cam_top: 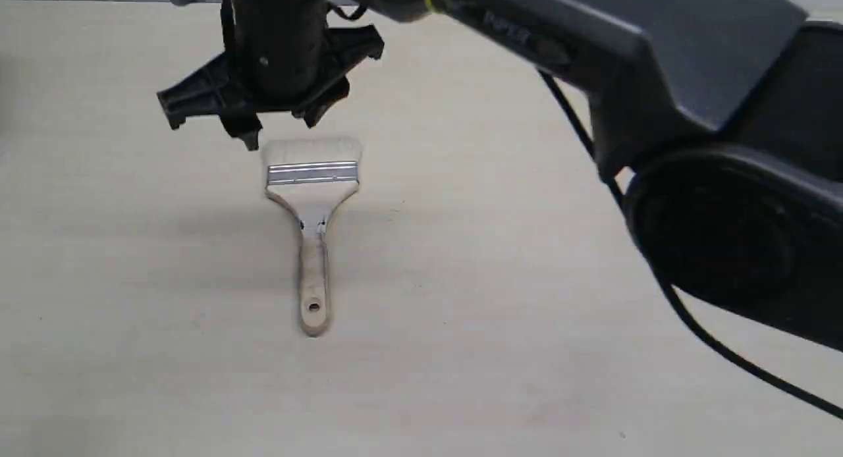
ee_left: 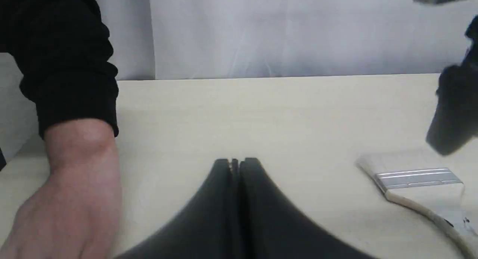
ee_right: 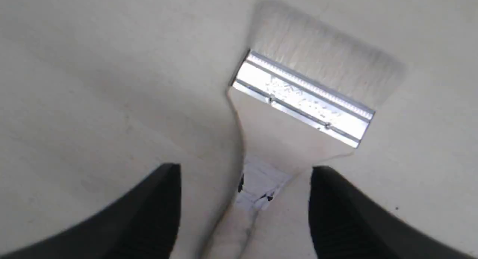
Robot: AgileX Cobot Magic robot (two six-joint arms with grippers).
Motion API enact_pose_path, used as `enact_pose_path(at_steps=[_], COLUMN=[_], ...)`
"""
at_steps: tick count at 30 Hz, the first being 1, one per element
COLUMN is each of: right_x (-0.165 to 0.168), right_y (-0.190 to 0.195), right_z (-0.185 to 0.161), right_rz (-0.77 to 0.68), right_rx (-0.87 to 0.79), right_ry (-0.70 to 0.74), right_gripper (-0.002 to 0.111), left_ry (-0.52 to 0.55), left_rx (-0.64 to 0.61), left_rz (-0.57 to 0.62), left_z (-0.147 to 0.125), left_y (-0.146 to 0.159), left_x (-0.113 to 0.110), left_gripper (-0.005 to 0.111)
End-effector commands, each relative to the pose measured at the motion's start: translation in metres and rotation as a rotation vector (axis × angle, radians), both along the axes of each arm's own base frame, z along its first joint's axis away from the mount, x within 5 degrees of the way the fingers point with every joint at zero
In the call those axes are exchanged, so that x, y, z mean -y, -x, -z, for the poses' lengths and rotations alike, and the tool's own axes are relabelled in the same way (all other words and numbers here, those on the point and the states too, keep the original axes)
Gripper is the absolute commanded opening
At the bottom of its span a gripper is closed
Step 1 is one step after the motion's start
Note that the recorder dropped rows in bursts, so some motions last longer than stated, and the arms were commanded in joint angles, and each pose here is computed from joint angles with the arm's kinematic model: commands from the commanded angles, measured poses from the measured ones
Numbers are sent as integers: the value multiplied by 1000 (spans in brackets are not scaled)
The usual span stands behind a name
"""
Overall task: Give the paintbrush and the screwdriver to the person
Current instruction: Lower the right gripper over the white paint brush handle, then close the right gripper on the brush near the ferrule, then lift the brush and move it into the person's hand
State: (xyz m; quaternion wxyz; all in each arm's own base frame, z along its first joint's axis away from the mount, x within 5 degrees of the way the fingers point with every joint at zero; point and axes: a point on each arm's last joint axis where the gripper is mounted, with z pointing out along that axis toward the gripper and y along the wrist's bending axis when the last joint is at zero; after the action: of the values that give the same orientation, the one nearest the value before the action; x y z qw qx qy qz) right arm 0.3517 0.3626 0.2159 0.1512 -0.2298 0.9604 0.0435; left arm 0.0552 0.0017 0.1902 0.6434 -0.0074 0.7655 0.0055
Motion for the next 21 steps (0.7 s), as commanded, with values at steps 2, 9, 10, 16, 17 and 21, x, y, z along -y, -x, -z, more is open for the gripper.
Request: enact_pose_path(at_steps=[2,9,10,16,17,21], right_x=[-3,-8,-7,-3,0,6], right_y=[-3,-1,-2,6,6,4], right_z=[36,74,74,92,95,101], right_rz=[43,55,56,79,79,94], right_rx=[-70,-157,-154,-220,-220,-191], right_ry=[46,65,70,98,116,171], right_gripper=[53,51,51,51,51,51], left_ry=[7,7,7,7,5,5], left_rx=[11,11,11,11,12,12], left_rz=[6,6,6,6,6,6], left_z=[0,0,0,0,-1,-1], left_y=[0,0,0,0,0,0], left_x=[0,0,0,0,0,0], left_gripper=[0,0,0,0,0,0])
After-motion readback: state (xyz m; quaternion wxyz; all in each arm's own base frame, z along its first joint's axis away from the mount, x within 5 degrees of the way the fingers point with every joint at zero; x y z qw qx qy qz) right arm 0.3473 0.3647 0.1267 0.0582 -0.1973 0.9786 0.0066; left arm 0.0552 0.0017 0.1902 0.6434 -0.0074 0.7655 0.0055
